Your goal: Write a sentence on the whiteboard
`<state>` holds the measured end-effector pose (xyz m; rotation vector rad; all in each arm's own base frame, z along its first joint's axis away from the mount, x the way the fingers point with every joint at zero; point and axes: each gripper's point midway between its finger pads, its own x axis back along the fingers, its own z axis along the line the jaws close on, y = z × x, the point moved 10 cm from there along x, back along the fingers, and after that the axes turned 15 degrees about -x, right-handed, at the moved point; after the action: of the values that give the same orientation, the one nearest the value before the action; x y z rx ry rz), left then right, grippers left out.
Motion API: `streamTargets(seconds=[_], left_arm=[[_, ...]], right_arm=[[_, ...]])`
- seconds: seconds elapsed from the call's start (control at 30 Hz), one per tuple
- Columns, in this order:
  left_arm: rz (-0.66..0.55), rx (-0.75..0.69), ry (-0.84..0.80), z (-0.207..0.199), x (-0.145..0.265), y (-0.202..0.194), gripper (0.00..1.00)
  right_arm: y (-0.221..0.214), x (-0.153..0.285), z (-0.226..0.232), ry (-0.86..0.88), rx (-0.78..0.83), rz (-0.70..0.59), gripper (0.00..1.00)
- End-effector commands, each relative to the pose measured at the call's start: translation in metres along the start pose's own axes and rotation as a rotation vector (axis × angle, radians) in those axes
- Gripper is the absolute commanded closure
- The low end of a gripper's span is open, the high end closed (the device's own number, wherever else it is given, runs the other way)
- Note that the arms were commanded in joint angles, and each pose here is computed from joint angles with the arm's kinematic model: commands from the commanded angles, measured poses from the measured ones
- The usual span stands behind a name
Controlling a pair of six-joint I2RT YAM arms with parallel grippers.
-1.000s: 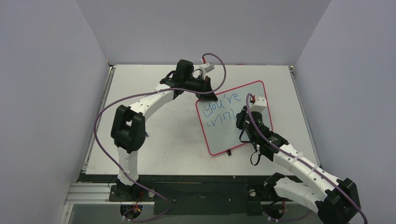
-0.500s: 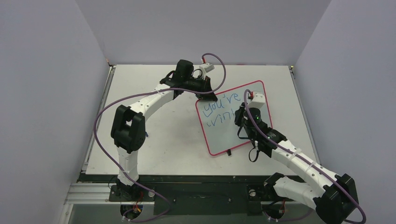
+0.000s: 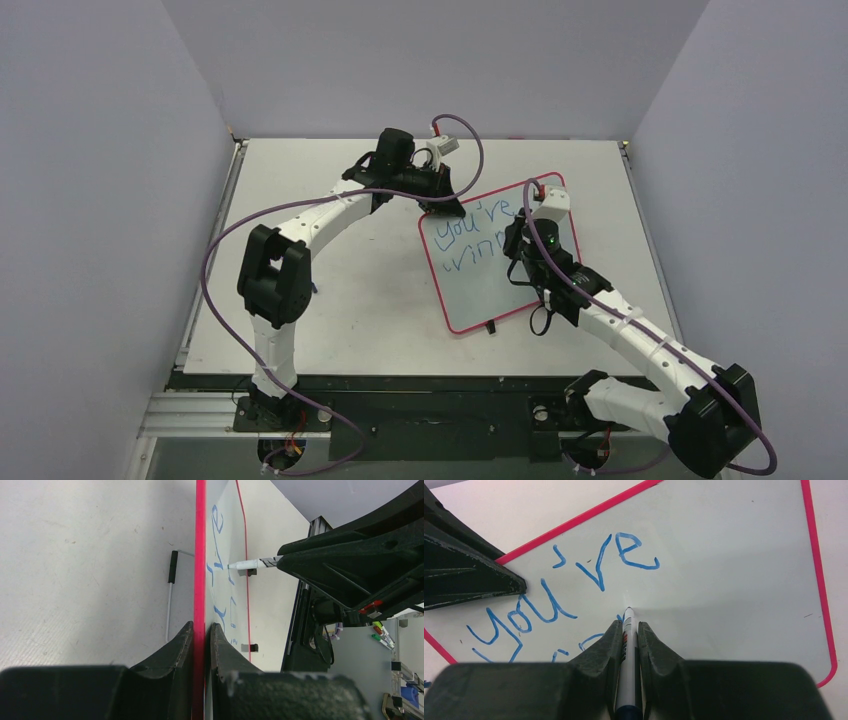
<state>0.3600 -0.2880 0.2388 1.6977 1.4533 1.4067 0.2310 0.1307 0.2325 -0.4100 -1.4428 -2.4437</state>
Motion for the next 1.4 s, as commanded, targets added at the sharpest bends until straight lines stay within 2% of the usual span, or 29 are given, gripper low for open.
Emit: streamTargets(seconds=[0.0, 0.8, 1.37], left_arm=[[0.028, -0.058, -0.02, -0.002, -0.007, -0.007, 1.0], [0.038, -0.065, -0.015, -0.001, -0.004, -0.011, 1.0], [0.043, -0.066, -0.015, 0.0, -0.005, -0.013, 1.0]], right_arm=[[0.008, -0.005, 0.001, -0.003, -0.009, -0.024, 1.0], [-0.017, 0.011, -0.025, -0.026, -0.03, 0.041, 1.0], [0.02, 0.028, -0.015, 0.026, -0.078, -0.073, 1.0]])
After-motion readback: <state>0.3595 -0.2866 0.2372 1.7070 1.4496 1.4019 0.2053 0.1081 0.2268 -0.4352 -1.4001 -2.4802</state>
